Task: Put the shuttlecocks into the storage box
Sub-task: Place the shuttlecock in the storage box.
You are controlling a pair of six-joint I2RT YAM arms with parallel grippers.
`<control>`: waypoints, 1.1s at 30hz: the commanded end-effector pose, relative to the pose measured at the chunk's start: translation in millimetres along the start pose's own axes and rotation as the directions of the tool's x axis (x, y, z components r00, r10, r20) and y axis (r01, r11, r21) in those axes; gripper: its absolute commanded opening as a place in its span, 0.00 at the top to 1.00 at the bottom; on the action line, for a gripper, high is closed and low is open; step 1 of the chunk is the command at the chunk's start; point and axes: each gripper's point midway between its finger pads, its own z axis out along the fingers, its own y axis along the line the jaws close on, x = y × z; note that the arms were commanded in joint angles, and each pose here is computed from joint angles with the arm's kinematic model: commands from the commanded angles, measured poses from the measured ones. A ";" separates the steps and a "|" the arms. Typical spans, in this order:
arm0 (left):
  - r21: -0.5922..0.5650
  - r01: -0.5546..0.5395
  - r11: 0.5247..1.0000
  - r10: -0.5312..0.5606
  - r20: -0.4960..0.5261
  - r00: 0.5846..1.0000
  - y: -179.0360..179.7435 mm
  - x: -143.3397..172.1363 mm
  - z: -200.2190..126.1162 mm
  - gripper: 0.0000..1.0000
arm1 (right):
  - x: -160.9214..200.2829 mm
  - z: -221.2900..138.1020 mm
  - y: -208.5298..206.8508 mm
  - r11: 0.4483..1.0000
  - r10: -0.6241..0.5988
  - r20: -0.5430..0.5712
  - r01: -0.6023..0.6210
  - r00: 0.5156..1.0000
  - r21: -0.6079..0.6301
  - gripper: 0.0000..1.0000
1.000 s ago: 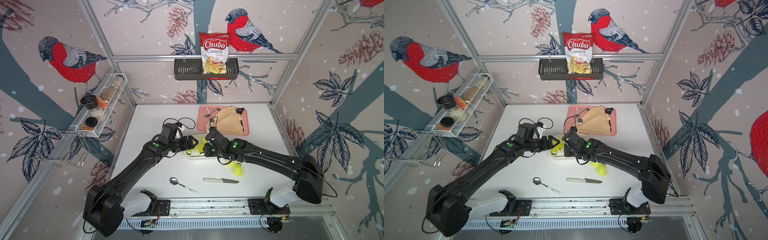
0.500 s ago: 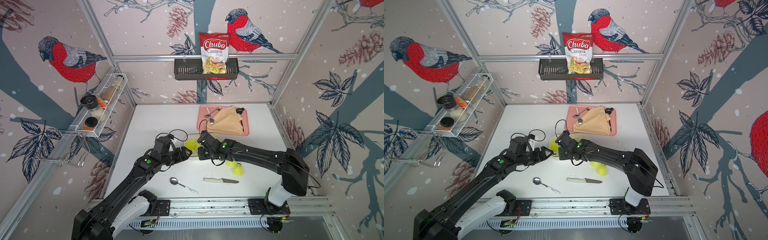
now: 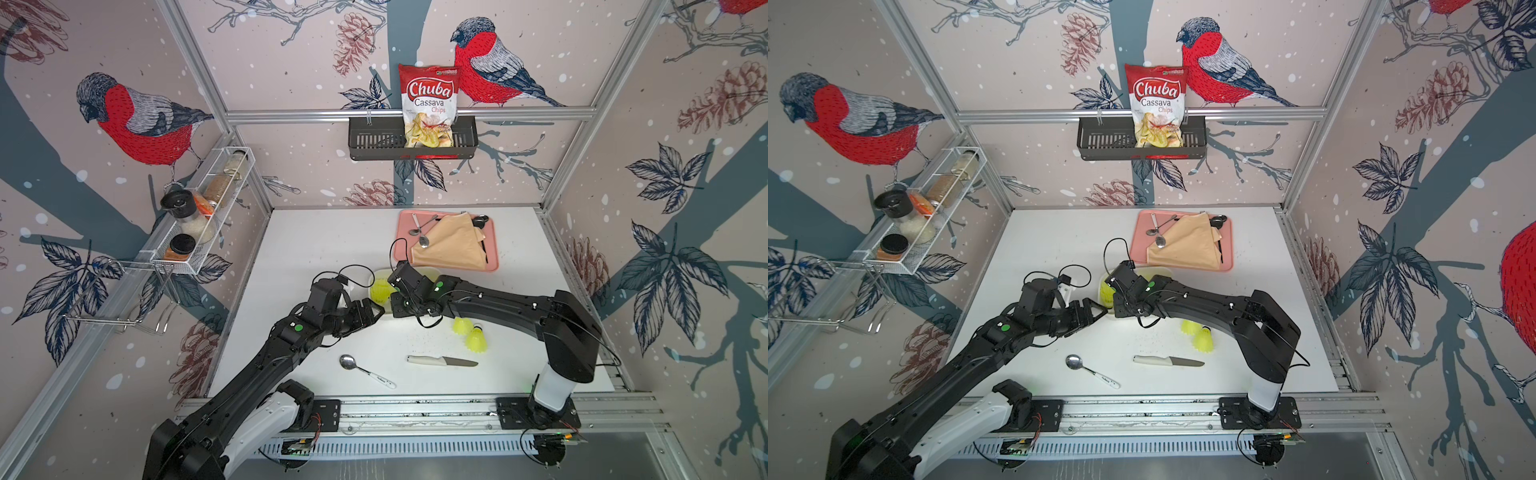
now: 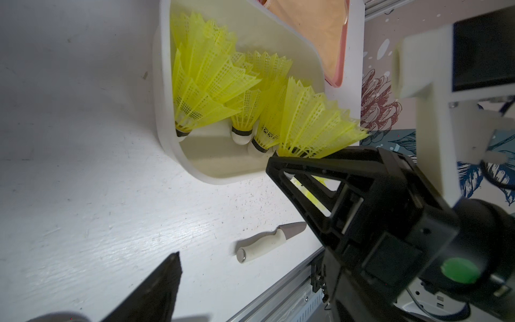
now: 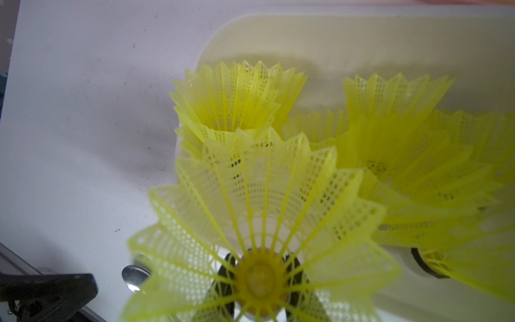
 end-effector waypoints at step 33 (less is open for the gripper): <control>0.032 -0.023 0.999 0.022 0.018 1.000 -9.4 -10.8 6.2 0.18 | 2.9 8.0 -16.5 0.996 -0.031 -0.055 0.036 0.998 0.084 0.59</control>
